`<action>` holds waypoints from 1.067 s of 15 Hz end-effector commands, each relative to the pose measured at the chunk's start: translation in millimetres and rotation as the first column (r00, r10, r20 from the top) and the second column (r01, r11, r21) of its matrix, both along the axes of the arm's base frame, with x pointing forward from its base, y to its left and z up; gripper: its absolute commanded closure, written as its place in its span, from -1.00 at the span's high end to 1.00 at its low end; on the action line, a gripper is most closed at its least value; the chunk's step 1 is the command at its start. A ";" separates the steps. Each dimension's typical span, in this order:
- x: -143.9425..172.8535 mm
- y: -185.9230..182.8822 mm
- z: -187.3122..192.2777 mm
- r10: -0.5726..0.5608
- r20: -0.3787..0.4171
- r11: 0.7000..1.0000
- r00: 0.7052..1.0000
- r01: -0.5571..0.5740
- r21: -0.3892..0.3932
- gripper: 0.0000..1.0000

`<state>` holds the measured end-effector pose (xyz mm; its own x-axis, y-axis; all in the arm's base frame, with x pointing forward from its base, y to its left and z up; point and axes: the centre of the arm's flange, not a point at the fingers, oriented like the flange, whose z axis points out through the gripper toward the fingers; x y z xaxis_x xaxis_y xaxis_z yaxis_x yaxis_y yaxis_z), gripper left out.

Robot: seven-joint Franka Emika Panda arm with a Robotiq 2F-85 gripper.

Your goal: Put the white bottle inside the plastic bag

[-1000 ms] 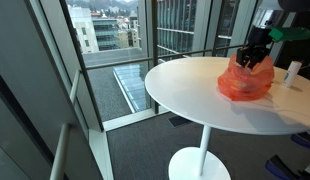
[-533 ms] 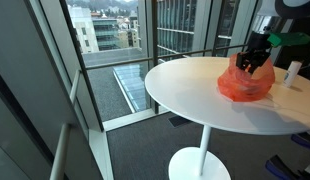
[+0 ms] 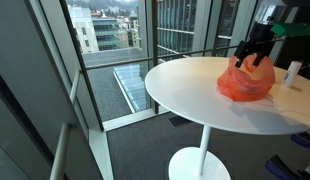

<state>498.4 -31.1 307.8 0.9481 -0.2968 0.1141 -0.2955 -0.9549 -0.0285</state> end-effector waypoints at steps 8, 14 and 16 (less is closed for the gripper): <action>-30.7 -8.8 85.4 0.024 -0.068 1.000 0.997 -0.023 0.016 1.00; -45.5 -24.2 116.6 0.000 -0.142 1.000 0.990 0.004 0.029 1.00; -44.9 -17.2 103.0 -0.010 -0.128 1.000 0.992 0.013 0.021 1.00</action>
